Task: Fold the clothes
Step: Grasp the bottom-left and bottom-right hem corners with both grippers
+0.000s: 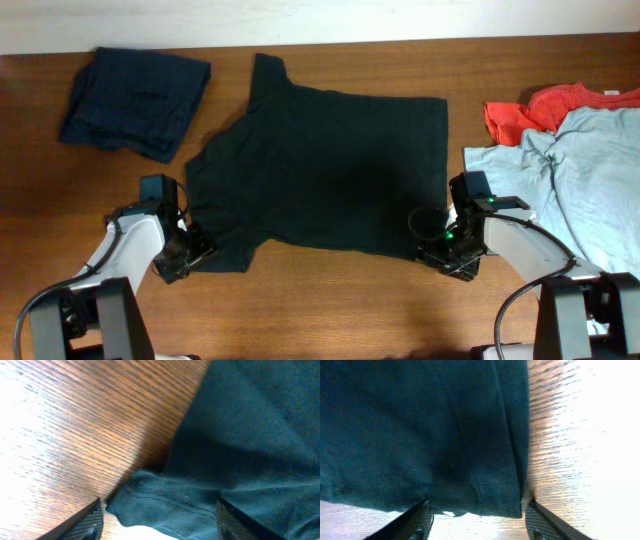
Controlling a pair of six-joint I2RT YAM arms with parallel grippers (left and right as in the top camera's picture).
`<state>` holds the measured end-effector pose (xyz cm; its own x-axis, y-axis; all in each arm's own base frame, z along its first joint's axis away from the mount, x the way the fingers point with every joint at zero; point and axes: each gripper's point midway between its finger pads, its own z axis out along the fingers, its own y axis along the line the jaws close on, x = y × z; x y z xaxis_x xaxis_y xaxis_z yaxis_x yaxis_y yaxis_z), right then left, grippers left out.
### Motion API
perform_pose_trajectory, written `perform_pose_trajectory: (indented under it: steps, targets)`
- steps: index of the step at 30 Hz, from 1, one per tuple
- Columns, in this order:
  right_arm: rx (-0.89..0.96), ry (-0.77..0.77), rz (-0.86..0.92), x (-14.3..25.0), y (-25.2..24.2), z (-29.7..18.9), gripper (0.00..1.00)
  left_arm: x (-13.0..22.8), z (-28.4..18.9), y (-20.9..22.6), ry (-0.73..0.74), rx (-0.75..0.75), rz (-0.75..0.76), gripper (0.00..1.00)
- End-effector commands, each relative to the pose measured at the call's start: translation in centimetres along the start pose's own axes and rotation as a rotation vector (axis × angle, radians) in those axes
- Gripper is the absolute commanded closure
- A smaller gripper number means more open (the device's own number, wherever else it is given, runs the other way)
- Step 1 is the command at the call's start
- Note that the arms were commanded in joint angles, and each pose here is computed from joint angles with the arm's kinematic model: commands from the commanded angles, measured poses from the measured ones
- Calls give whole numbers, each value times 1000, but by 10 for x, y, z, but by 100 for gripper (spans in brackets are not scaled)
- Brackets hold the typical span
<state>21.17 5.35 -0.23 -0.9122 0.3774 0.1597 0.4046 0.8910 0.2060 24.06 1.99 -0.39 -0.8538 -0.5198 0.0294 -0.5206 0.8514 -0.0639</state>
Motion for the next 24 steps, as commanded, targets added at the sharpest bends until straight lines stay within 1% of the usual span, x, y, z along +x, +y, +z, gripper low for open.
perform_pose_trajectory:
  steps: [1, 7, 8, 10, 12, 14, 15, 17, 19, 22, 24]
  targets:
    - [98, 89, 22, 24, -27, 26, 31, 11, 13, 5, 31, 4, -15, 34]
    - [94, 82, 20, 22, -27, 26, 32, 4, 16, 1, -7, 24, -12, 37]
    - [94, 82, 19, 22, -26, 26, 35, 3, 16, 0, -10, 26, -12, 40]
    - [94, 82, 19, 23, -26, 26, 41, 3, 16, -1, -11, 33, -12, 52]
    - [94, 82, 19, 23, -26, 26, 41, 4, 16, -6, -3, 60, -11, 65]
    - [94, 83, 19, 23, -27, 26, 42, 5, 16, -10, 4, 84, -10, 75]
    - [94, 84, 15, 23, -27, 26, 44, 5, 16, -10, 4, 86, -10, 83]
    - [95, 86, 16, 23, -27, 26, 51, 5, 16, -10, 5, 86, -10, 94]
    - [95, 86, 16, 23, -27, 26, 61, 5, 16, -10, 5, 85, -10, 99]
    - [95, 86, 16, 23, -27, 26, 74, 5, 16, -10, 5, 85, -9, 99]
    - [95, 85, 16, 23, -26, 26, 87, 5, 16, -10, 5, 86, -9, 99]
